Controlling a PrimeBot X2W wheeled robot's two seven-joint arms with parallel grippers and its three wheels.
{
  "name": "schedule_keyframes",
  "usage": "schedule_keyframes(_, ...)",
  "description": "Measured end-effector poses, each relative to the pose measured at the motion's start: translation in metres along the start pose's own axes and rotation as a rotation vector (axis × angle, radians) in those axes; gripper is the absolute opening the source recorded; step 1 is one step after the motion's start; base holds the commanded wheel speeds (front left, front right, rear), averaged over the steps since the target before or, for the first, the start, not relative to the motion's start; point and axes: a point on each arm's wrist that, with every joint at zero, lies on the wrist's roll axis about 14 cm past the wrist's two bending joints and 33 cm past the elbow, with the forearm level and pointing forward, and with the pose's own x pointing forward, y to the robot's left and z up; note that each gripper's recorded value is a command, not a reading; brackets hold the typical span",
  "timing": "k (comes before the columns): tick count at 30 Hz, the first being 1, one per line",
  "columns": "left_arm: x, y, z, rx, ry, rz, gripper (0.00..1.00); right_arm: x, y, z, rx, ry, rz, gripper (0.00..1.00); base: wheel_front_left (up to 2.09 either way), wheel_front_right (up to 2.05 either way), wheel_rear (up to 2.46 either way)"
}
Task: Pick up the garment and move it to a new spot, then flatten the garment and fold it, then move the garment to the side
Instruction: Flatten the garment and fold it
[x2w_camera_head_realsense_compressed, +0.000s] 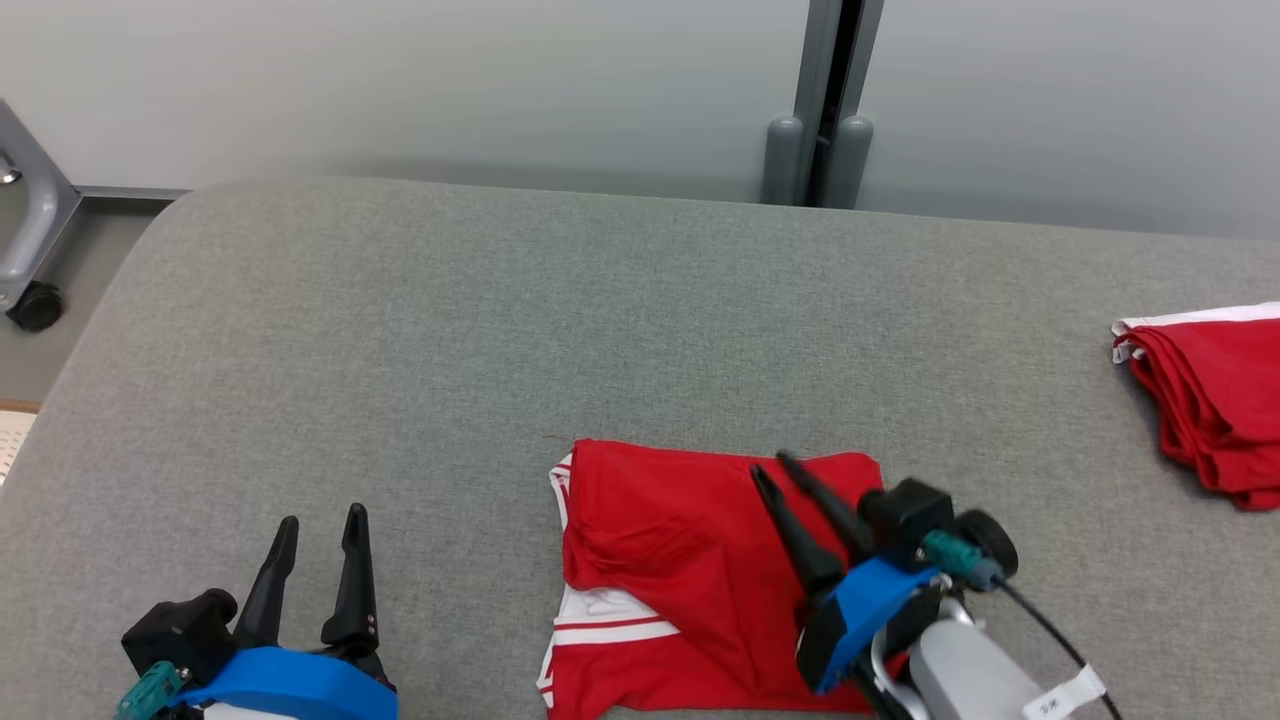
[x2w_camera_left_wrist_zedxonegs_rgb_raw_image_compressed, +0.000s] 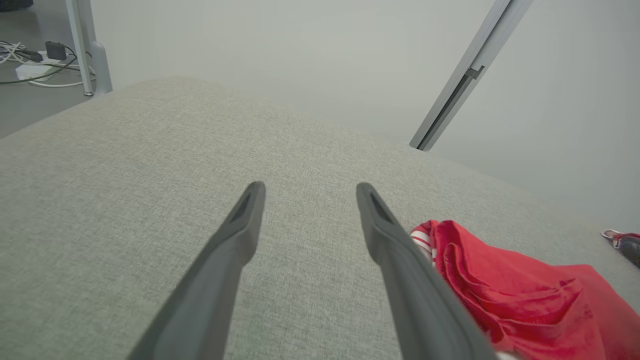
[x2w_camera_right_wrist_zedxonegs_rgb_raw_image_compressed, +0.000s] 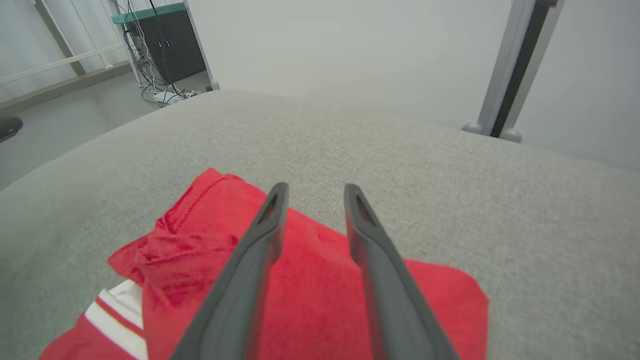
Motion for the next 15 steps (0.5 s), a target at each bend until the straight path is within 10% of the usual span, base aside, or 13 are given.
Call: schedule_keyframes(15,-0.011,0.015,0.001,0.002,-0.004,0.045,1.0,-0.014,0.066,-0.057,-0.062,0.184,0.211,0.0,0.0,0.0,0.0)
